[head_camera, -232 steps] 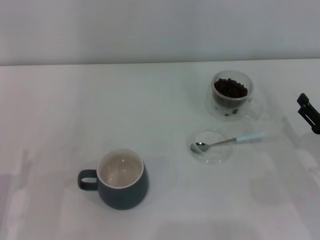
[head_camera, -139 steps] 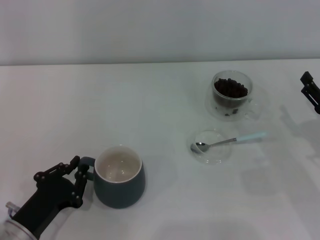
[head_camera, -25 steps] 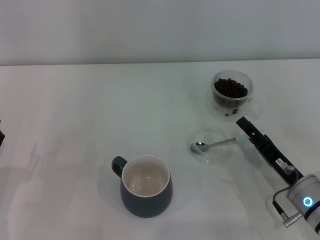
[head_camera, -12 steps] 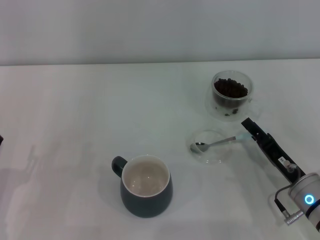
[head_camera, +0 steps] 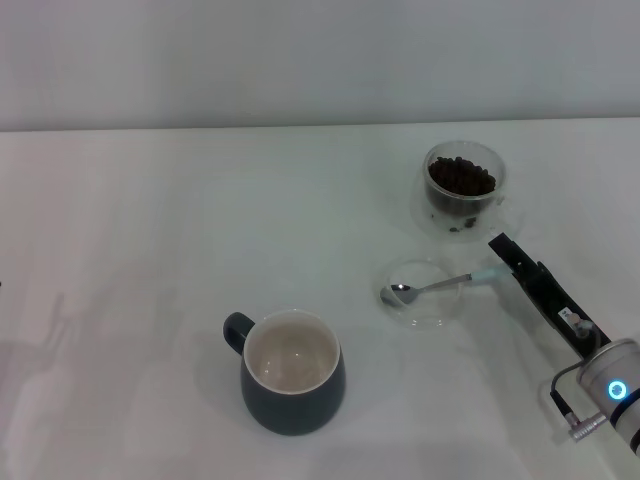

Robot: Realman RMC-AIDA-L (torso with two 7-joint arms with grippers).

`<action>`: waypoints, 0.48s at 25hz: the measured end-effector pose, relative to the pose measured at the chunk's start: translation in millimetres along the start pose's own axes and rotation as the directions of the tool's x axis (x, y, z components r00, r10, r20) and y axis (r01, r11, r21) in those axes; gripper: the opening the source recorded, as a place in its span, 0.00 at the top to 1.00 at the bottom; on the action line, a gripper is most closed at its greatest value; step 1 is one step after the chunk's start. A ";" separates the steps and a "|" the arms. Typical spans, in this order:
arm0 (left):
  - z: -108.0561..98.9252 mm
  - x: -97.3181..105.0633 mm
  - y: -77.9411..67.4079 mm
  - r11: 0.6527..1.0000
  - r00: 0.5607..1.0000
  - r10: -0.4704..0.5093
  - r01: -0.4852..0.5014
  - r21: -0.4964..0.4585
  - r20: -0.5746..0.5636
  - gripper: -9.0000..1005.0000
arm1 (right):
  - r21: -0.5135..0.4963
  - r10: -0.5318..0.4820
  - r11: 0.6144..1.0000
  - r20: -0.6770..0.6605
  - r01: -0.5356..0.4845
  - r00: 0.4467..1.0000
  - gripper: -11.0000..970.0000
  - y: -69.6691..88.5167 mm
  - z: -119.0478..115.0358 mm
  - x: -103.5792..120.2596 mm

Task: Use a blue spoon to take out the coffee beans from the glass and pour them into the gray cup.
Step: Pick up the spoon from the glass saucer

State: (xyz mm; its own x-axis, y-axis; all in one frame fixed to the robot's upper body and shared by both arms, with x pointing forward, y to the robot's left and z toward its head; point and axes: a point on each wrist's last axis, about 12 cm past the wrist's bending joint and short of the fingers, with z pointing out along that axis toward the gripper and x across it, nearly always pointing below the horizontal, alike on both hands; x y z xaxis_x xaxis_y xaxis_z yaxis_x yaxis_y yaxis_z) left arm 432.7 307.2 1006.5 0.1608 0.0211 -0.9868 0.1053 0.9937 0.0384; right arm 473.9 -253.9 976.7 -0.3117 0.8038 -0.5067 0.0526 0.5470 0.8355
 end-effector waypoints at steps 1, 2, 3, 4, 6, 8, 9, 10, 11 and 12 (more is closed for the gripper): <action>-0.1 0.0 0.3 1.000 1.000 -0.003 0.003 0.000 0.000 0.20 | 0.000 0.000 1.000 0.000 0.000 1.000 0.44 0.2 0.3 -0.1; -0.1 0.0 0.5 1.000 1.000 -0.006 0.006 0.000 0.000 0.20 | 0.000 0.000 1.000 0.000 0.000 1.000 0.44 0.3 0.5 -0.1; -0.3 0.1 0.9 1.000 1.000 -0.008 0.008 0.000 -0.001 0.20 | 0.001 0.000 1.000 -0.002 0.000 1.000 0.44 0.3 0.7 0.1; -0.5 0.1 1.8 1.000 1.000 -0.009 0.009 -0.001 -0.002 0.20 | 0.003 0.000 1.000 -0.003 0.000 1.000 0.43 0.1 0.8 0.3; -0.8 0.1 3.3 1.000 1.000 -0.010 0.010 -0.004 -0.003 0.20 | 0.003 0.001 1.000 -0.006 -0.001 1.000 0.43 0.1 0.7 0.6; -1.0 0.0 4.1 1.000 1.000 -0.010 0.010 -0.010 -0.002 0.20 | 0.002 0.002 1.000 -0.010 -0.002 1.000 0.43 0.1 0.5 0.9; -1.1 -0.1 4.2 1.000 1.000 -0.010 0.010 -0.012 -0.001 0.20 | 0.002 0.002 1.000 -0.011 -0.002 1.000 0.47 0.0 0.3 1.0; -1.3 -0.1 4.3 1.000 1.000 -0.010 0.010 -0.013 -0.001 0.20 | 0.002 0.002 1.000 -0.012 -0.002 1.000 0.51 0.0 0.3 0.9; -1.3 -0.1 4.4 1.000 1.000 -0.010 0.010 -0.013 -0.001 0.20 | 0.002 0.002 1.000 -0.012 -0.002 1.000 0.55 -0.2 0.2 0.6; -1.4 -0.1 4.3 1.000 1.000 -0.011 0.011 -0.013 -0.001 0.20 | 0.002 0.002 1.000 -0.013 -0.002 1.000 0.59 -0.3 0.1 0.5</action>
State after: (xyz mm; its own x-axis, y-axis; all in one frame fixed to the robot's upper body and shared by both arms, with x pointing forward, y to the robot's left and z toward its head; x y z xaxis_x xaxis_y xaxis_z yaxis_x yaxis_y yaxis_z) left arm 431.8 311.7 1006.5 0.1589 0.0107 -0.9872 0.0942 0.9952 0.0259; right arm 473.8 -253.7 976.1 -0.3236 0.8020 -0.5022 0.0551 0.5458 0.8361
